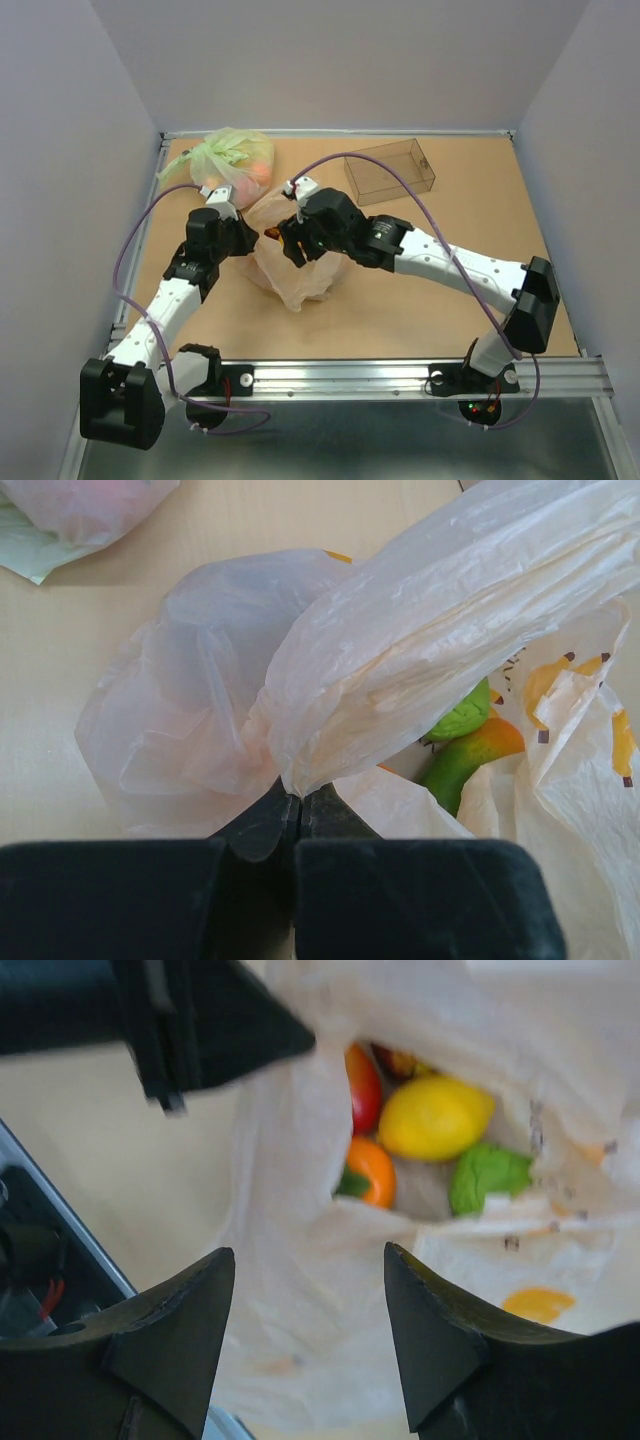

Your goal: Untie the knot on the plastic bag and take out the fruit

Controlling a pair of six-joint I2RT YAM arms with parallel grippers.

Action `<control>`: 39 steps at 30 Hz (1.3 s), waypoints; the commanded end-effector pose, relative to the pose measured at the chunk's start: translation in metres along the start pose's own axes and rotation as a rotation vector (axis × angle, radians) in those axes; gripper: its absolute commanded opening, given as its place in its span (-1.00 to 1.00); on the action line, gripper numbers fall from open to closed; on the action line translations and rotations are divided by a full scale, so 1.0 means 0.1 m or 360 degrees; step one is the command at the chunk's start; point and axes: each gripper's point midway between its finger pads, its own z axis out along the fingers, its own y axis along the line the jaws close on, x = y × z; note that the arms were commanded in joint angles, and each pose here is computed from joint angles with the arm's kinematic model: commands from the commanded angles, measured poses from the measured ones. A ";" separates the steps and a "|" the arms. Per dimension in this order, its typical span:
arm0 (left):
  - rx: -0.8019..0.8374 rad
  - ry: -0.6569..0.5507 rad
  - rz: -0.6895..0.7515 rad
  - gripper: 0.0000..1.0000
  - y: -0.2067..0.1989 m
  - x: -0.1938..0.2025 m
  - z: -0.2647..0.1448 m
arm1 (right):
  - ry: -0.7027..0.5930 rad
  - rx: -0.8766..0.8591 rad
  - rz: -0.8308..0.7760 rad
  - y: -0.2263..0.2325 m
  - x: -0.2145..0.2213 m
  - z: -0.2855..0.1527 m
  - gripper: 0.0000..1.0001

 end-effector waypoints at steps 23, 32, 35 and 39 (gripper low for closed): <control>-0.0055 -0.0068 -0.0355 -0.72 0.02 0.14 -0.11 | 0.0419 -0.0365 -0.0104 0.55 1.30 0.70 -0.99; -0.0086 -0.0046 -0.0528 0.10 0.07 0.35 -0.13 | 0.0417 -0.0496 -0.0147 0.78 1.31 0.78 -0.64; -0.0112 -0.0008 -0.0527 0.35 0.11 0.46 -0.12 | 0.0361 -0.0478 -0.0151 0.79 1.16 0.77 -0.23; -0.0150 0.0066 -0.0534 0.28 0.17 0.61 -0.10 | 0.0178 -0.0352 -0.0152 0.71 0.70 0.65 0.27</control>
